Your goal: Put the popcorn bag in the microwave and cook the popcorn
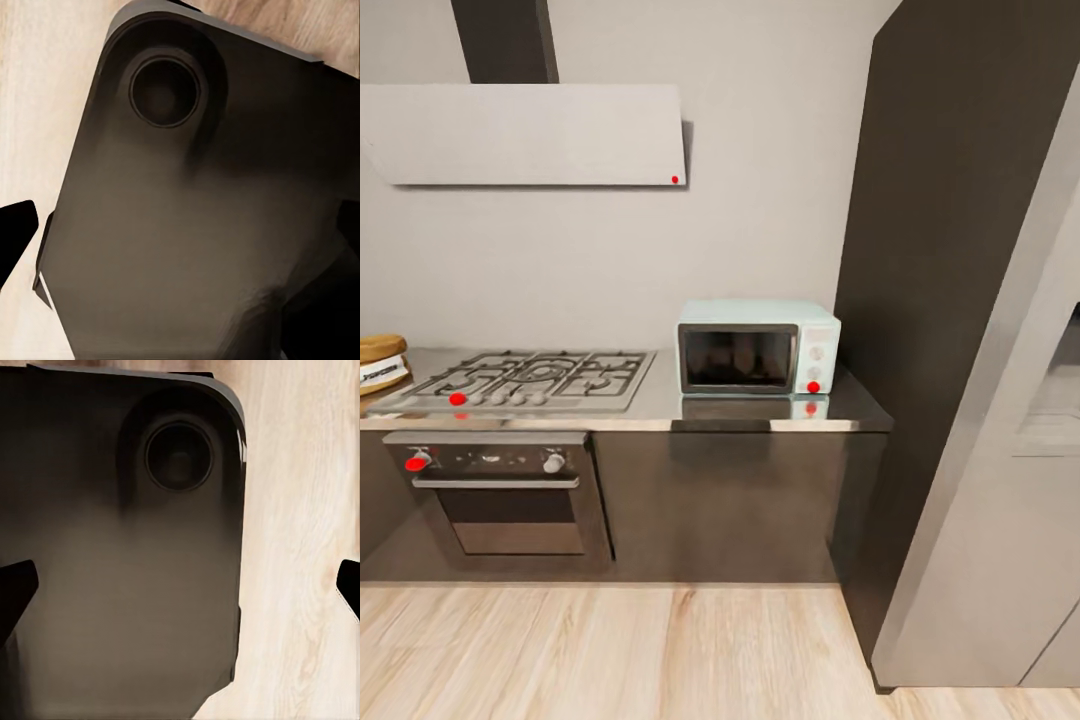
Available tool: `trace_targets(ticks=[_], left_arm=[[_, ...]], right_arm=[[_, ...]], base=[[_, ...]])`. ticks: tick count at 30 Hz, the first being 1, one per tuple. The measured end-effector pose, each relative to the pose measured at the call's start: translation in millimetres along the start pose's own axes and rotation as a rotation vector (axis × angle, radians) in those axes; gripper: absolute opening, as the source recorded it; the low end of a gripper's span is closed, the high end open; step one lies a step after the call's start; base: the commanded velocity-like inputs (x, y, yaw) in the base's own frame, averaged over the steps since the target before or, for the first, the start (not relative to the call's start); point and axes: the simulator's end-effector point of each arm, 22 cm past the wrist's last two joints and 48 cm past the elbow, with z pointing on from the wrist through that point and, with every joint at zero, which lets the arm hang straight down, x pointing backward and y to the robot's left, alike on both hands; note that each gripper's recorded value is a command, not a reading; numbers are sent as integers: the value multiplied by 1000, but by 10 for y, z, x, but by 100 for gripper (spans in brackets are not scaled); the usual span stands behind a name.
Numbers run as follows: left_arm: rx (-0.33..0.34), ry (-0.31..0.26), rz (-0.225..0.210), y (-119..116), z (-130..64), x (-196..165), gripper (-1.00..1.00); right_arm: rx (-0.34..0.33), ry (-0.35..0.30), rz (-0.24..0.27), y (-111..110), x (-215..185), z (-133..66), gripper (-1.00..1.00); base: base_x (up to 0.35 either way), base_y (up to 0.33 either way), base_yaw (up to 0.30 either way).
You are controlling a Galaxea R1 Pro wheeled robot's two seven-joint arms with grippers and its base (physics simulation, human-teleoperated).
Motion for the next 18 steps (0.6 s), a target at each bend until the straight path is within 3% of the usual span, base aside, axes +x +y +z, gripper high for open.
trace_targets(ticks=[18], left_arm=[[-2, -1, 0, 5, 0, 0, 100]], right_arm=[[1, 1, 0, -9, 2, 0, 100]], base=[[318, 0, 0]])
